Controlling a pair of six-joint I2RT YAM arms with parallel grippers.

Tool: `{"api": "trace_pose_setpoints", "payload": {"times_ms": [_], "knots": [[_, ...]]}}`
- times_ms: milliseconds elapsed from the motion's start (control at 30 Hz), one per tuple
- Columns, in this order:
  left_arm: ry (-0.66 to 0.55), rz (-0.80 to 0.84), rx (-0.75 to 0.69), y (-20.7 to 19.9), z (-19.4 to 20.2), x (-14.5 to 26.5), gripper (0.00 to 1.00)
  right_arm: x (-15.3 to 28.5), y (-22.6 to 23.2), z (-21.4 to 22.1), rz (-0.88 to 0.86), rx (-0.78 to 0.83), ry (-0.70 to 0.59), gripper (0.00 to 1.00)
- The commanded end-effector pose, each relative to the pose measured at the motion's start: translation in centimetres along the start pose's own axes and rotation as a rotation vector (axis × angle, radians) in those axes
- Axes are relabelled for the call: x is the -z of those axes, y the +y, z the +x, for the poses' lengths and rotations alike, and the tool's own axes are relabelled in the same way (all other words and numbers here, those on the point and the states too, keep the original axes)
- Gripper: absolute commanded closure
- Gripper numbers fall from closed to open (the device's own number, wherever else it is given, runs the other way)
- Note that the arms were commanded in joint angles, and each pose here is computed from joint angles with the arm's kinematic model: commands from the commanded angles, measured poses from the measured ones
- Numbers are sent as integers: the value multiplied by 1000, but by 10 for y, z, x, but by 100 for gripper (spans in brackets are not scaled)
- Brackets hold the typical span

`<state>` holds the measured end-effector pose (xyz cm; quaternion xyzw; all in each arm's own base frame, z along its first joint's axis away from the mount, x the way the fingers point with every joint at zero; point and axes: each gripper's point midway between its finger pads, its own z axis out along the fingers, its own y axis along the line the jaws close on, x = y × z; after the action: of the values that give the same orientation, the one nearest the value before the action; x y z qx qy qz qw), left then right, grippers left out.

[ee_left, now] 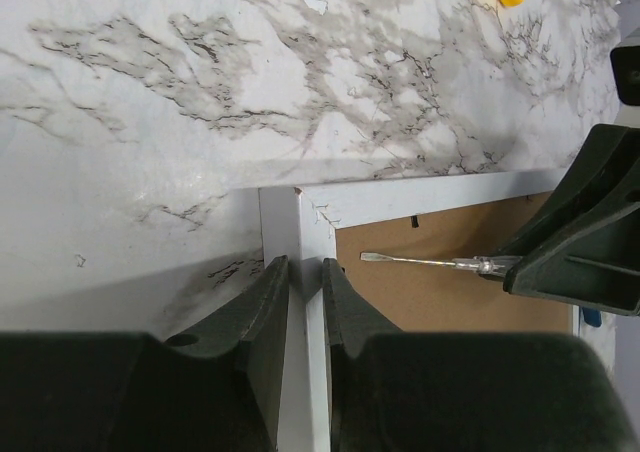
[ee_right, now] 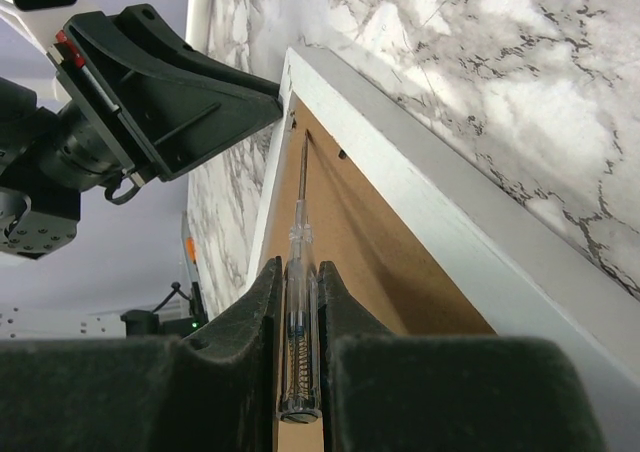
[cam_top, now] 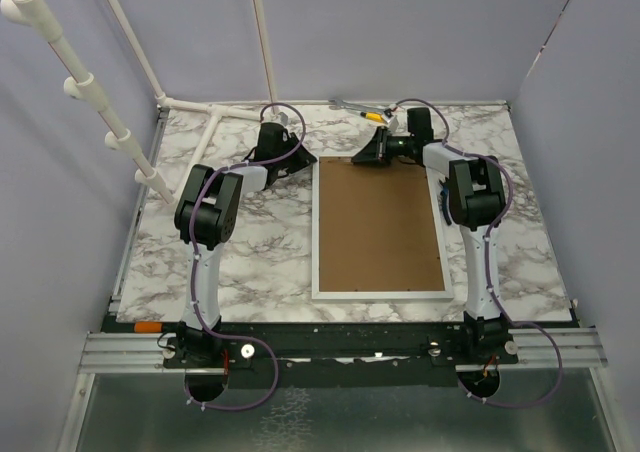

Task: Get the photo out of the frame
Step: Release the photo frame item from the photo frame.

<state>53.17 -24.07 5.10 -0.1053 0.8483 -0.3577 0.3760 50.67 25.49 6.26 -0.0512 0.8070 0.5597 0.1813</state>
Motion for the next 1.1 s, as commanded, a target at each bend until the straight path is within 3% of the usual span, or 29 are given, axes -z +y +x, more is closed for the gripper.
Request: {"api": "trace_pose_setpoints", "payload": {"times_ms": [0, 1067], "knots": [[19, 13, 8, 2, 1, -5, 80, -15, -15, 13, 3, -36, 38, 99], [38, 24, 17, 2, 6, -6, 82, -28, -15, 19, 6, -36, 65, 99]]}}
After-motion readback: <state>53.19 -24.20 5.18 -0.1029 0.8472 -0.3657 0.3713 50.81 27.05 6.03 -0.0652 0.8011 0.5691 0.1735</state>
